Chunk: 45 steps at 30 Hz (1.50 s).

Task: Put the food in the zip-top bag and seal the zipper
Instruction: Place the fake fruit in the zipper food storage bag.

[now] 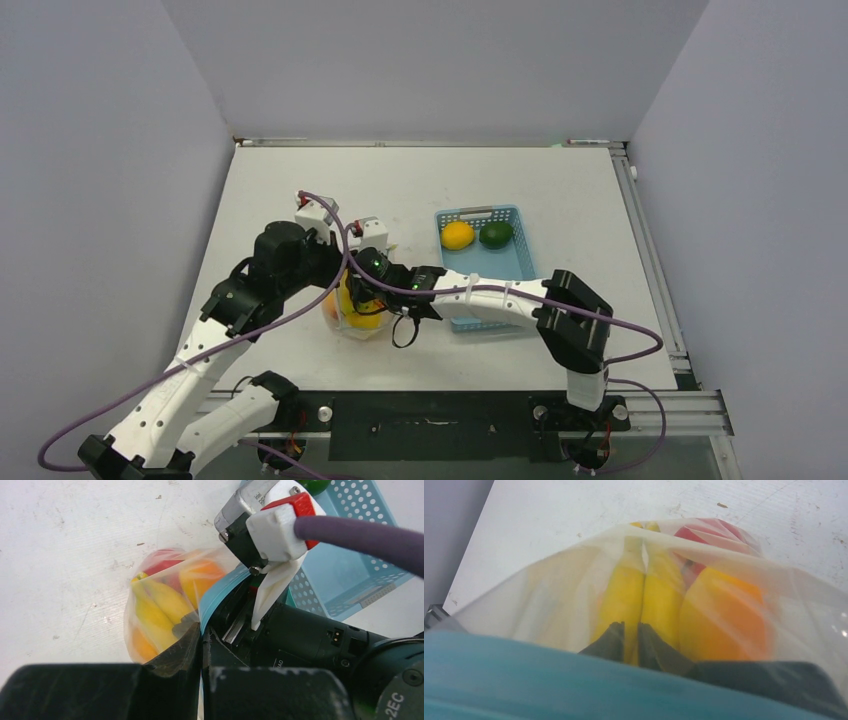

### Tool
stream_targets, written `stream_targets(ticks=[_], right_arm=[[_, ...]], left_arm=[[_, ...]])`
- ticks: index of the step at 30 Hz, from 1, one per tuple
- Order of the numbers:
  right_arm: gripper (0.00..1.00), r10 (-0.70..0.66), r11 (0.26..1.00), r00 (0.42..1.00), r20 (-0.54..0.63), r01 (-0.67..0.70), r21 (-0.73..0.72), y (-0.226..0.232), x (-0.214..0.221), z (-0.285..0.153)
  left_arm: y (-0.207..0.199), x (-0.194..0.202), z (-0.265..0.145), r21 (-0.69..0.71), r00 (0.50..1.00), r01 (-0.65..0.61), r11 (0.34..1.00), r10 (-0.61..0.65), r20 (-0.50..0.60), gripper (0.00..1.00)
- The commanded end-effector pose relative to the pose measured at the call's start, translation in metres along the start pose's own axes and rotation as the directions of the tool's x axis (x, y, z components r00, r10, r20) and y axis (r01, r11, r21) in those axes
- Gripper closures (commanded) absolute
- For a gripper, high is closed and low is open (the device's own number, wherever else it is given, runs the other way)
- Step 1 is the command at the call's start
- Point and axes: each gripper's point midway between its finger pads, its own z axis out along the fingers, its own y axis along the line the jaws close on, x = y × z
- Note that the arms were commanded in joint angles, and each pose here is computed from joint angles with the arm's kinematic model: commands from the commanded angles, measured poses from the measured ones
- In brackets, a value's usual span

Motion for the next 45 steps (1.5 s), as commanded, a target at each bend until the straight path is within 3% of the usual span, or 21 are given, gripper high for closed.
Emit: stream_targets(ticks=[1, 20, 31, 37, 41, 45], right_arm=[[0.79, 0.019, 0.998, 0.993, 0.116, -0.012, -0.059, 0.019, -0.043, -0.037], [0.6, -0.014, 0.994, 0.98, 0.199, 0.035, -0.105, 0.019, -0.074, -0.113], [0.48, -0.121, 0.955, 0.976, 0.182, 0.165, -0.246, 0.041, -0.069, -0.129], [0.45, -0.207, 0.955, 0.966, 0.156, 0.234, -0.182, 0.025, -0.06, -0.126], [0.5, -0.242, 0.96, 0.962, 0.129, 0.257, -0.113, 0.009, -0.052, -0.12], [0.78, -0.236, 0.965, 0.966, 0.108, 0.246, -0.092, 0.001, -0.042, -0.114]], left_arm=[[-0.018, -0.02, -0.006, 0.08, 0.997, 0.003, 0.997, -0.009, 0.071, 1.0], [-0.015, -0.018, -0.002, 0.063, 0.998, 0.005, 0.998, -0.009, 0.06, 1.0], [-0.015, -0.016, 0.001, 0.064, 0.999, 0.005, 0.998, -0.008, 0.047, 1.0], [-0.015, -0.016, 0.002, 0.064, 0.999, 0.006, 0.998, -0.008, 0.045, 1.0], [-0.016, -0.016, 0.001, 0.066, 0.999, 0.005, 0.998, -0.008, 0.046, 1.0], [-0.015, -0.016, 0.001, 0.064, 0.999, 0.004, 0.998, -0.007, 0.047, 1.0]])
